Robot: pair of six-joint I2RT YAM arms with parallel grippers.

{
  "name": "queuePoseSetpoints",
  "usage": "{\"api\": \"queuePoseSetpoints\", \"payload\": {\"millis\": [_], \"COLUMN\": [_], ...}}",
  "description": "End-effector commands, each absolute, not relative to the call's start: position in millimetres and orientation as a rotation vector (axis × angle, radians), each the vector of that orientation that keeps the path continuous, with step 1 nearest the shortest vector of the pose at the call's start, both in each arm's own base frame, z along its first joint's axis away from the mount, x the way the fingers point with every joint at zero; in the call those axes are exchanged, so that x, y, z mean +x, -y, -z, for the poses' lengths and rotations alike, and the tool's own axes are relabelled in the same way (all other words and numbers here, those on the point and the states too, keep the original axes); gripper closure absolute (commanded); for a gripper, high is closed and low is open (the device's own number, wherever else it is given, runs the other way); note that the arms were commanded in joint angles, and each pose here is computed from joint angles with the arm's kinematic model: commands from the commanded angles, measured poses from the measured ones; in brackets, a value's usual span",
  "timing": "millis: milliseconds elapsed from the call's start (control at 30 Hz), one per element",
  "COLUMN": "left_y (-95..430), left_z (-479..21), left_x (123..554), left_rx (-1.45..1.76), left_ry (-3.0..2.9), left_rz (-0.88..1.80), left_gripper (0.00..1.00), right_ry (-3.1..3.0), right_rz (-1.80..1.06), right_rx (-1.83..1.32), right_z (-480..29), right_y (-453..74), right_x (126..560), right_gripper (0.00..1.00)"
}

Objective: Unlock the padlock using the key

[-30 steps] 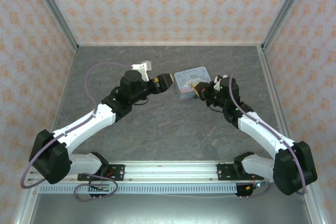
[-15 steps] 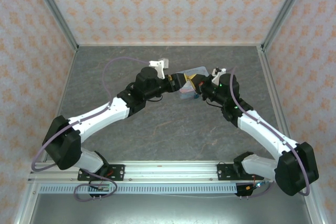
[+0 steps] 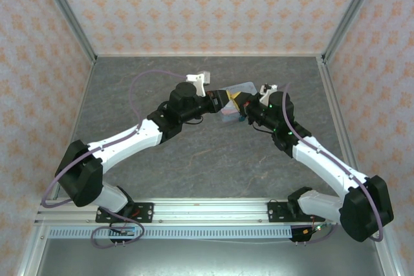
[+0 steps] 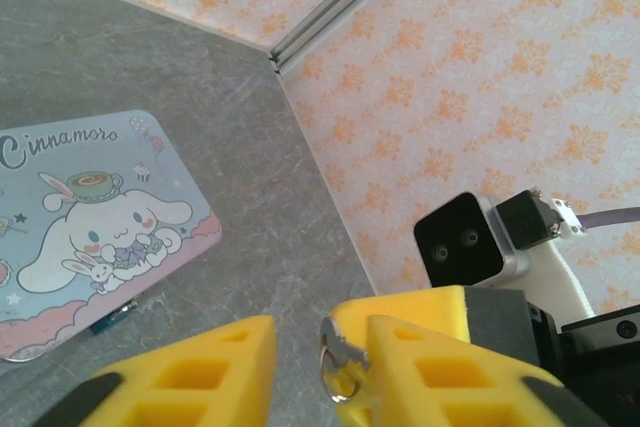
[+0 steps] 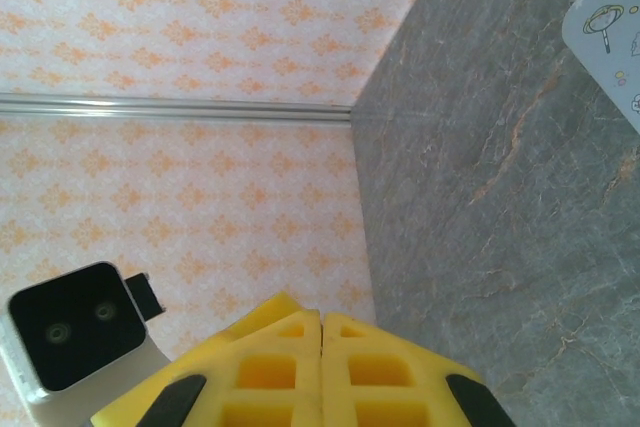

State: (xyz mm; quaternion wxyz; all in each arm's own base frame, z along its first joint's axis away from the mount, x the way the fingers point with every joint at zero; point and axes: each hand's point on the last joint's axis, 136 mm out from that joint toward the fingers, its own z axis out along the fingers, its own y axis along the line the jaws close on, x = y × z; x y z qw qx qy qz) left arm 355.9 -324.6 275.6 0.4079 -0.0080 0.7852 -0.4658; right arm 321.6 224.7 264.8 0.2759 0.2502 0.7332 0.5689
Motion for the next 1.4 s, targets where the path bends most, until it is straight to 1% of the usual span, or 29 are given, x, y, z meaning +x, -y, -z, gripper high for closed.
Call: {"api": "queuePoseSetpoints", "payload": {"millis": [0,267,300,400,567,667,767,867,1000,1200,1367], "left_y": [328,319,318,312,304,301,299,302,307,313,314], "left_z": [-298,-300,-300,-304,-316,-325,-335,-343,-353,-369,-371], "left_x": [360,359,359,355,339,326,312,295,276,260,262], "left_rx": [-0.011,-0.012,-0.009,0.028,0.207,0.351,0.498,0.666,0.845,0.956,0.953], "left_ry": [-1.908,-1.905,-1.908,-1.909,-1.939,-1.97,-1.99,-1.996,-1.977,-1.918,-1.907], "left_rz": [1.193,1.137,1.124,1.08,0.955,0.881,0.836,0.829,0.852,0.917,0.92], "left_gripper": [0.76,0.98,1.0,1.0,1.0,1.0,1.0,1.0,1.0,1.0,1.0], "right_ry": [-1.949,-1.978,-1.984,-2.001,-2.02,-1.969,-1.864,-1.725,-1.632,-1.558,-1.504], "right_rz": [-1.538,-1.511,-1.501,-1.439,-1.27,-1.207,-1.223,-1.315,-1.385,-1.436,-1.464], "right_rx": [0.651,0.622,0.614,0.569,0.413,0.282,0.082,-0.148,-0.406,-0.543,-0.61], "right_z": [-275,-267,-266,-261,-261,-275,-303,-337,-361,-377,-383], "right_y": [-228,-228,-228,-223,-209,-199,-197,-204,-218,-227,-237], "right_x": [323,320,319,315,306,301,290,270,242,226,215], "right_gripper": [1.0,1.0,0.99,0.92,0.69,0.61,0.59,0.56,0.53,0.54,0.55]}}
